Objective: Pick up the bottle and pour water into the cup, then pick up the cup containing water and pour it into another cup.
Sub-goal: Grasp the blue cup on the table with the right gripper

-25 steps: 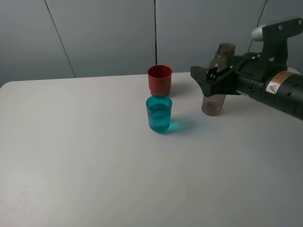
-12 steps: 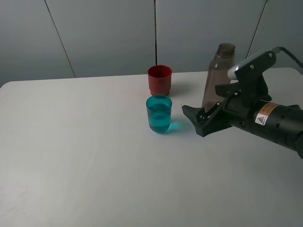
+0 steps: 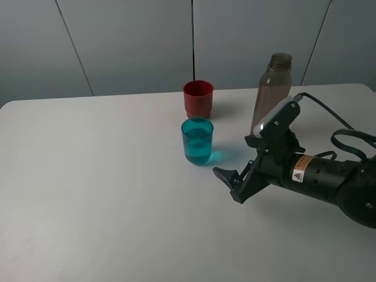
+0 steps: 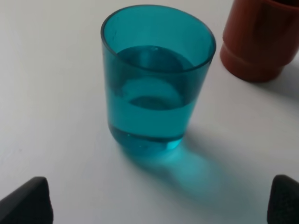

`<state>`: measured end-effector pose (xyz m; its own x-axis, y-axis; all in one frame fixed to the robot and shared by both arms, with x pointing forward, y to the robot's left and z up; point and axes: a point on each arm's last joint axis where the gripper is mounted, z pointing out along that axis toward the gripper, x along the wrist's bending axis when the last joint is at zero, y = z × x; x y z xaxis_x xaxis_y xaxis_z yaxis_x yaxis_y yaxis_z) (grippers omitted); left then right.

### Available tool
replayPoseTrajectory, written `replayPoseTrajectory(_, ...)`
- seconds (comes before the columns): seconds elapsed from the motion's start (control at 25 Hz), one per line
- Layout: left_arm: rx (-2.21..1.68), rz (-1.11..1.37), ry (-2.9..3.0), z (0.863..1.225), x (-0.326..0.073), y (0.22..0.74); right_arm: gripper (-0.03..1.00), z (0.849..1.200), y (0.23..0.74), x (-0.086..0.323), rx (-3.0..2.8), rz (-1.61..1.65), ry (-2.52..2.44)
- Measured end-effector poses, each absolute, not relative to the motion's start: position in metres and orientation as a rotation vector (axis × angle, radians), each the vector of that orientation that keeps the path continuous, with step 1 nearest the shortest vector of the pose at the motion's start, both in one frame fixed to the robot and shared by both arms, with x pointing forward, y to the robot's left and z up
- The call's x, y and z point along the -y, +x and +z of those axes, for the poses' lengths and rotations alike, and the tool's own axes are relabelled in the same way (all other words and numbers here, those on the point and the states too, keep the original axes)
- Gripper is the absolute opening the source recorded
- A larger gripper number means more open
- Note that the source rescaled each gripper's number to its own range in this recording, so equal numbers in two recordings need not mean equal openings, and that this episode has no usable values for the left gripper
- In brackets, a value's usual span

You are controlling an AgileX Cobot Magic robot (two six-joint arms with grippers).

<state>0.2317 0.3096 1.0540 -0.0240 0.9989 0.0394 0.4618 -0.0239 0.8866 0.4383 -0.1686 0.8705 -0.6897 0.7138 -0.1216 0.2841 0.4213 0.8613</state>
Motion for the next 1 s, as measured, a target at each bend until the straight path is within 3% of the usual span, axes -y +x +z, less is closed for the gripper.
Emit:
replayPoseTrajectory(0.6,-1.561,0.995,1.57,1.054,-0.31,0.232,1.0,0.836,0.488,0.135,-2.1,1.354,0.785)
replayPoseTrajectory(1.0,-1.563,0.994,1.569,1.054,-0.31,0.232,1.0,0.818,0.495,0.146,-2.077,1.345,0.86)
